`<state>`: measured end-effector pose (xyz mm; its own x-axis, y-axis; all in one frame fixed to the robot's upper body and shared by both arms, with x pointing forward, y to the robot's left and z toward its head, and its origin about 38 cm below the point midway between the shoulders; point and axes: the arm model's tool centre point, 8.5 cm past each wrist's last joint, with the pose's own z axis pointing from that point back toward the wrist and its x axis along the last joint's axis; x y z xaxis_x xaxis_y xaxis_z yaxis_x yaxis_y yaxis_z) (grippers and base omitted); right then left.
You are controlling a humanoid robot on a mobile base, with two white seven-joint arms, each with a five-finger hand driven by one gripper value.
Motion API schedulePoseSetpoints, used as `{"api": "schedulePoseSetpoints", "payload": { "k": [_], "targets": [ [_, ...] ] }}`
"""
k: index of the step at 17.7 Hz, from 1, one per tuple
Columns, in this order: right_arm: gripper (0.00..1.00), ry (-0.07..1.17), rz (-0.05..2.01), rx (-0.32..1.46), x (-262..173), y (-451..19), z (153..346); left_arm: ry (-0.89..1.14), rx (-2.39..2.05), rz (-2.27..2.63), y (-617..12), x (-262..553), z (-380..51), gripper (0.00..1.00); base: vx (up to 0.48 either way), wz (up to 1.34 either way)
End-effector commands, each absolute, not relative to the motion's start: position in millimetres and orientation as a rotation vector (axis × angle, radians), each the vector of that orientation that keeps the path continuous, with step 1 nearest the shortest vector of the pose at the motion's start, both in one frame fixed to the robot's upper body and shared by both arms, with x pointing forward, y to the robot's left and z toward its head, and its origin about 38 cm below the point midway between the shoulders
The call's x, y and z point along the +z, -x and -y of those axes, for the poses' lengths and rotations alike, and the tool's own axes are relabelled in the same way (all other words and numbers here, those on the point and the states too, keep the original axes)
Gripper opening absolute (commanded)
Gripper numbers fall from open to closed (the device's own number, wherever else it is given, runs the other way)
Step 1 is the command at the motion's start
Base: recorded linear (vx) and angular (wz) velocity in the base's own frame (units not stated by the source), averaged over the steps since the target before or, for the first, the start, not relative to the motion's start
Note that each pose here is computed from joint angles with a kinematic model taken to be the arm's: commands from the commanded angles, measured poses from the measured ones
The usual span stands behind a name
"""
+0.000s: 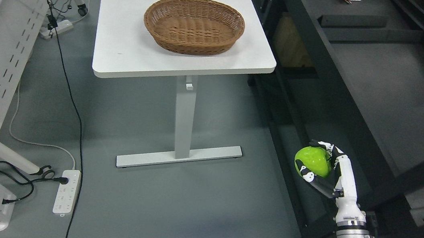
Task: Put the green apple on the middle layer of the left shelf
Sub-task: 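Carry the held apple toward the dark shelf while the robot turns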
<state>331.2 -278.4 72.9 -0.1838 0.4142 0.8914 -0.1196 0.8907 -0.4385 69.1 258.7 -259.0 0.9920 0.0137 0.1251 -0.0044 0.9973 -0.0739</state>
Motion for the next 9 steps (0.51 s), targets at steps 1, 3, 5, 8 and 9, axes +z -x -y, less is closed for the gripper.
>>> {"api": "schedulePoseSetpoints", "payload": {
  "k": [1,3,5,8,9],
  "targets": [
    [0.01,0.169,1.689,0.540,68,-329,259.2,0.056,0.009,0.127,-69,-258,-270,1.00,-0.267,-0.55],
    [0.02,0.188,1.694,0.522,70,-330,264.8,0.056,0.009,0.127,-69,-258,-270,1.00,-0.274,-0.59],
    [0.02,0.235,1.703,0.486,76,-333,280.4,0.056,0.009,0.127,-69,-258,-270,1.00,-0.219,-0.73],
    [0.02,0.333,1.737,0.415,98,-344,311.9,0.056,0.009,0.127,-69,-258,-270,1.00,-0.194,-0.83],
    [0.02,0.356,1.741,0.392,104,-348,320.0,0.056,0.009,0.127,-69,-258,-270,1.00,-0.161,-0.87]
  ]
}}
